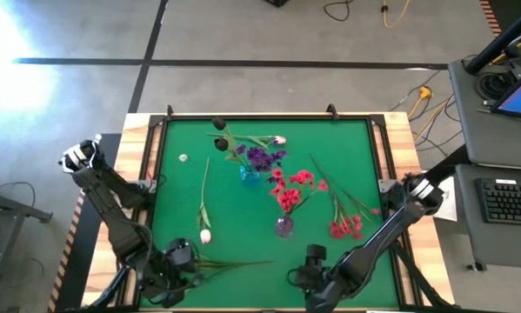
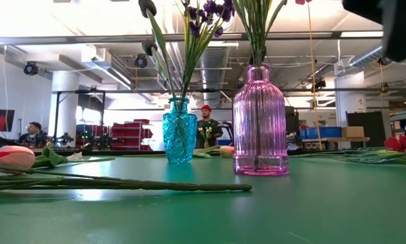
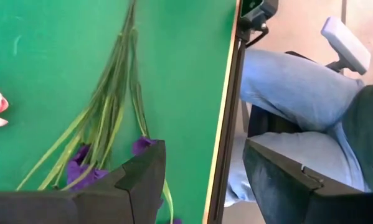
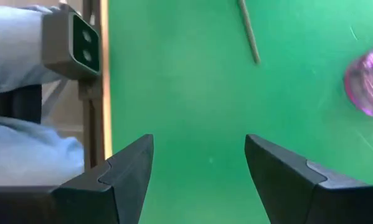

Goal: Sort flowers into vase by color
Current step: Put the purple flowers into the blue vase

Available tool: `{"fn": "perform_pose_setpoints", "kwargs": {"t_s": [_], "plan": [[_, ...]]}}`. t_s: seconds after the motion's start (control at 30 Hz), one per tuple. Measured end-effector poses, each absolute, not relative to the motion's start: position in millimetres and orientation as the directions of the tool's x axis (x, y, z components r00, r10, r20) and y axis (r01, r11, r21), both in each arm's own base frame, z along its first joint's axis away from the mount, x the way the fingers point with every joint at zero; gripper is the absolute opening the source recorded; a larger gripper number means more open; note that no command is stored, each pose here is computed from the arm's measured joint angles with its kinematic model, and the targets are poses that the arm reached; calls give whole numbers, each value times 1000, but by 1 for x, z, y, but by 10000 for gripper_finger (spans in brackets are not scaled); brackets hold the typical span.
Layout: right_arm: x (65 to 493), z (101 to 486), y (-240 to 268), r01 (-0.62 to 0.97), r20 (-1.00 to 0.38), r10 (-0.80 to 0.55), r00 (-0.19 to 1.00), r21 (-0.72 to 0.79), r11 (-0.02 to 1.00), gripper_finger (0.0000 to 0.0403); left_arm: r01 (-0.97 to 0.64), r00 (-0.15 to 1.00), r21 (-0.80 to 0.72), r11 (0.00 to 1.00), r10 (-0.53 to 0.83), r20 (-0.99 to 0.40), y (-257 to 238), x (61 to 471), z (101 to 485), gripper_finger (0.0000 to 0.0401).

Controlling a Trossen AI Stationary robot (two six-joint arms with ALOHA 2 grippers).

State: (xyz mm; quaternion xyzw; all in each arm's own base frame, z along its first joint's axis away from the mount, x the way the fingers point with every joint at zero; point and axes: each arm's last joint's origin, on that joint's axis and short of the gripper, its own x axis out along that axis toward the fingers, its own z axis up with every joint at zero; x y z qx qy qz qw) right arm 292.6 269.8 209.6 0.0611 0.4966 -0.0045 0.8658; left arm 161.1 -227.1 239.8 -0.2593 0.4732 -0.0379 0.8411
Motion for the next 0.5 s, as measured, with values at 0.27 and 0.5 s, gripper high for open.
{"fn": "perform_pose_setpoints", "kwargs": {"t_s": [0.27,0.5], "plan": [[309,203,274,49,-818,-33,574,-6,999,244,-176,549,-471,864,-311,-775,-228,161,240,203],[339,191,272,20,-738,-19,675,-7,1000,244,-146,562,-446,883,-297,-772,-227,161,240,203]]}}
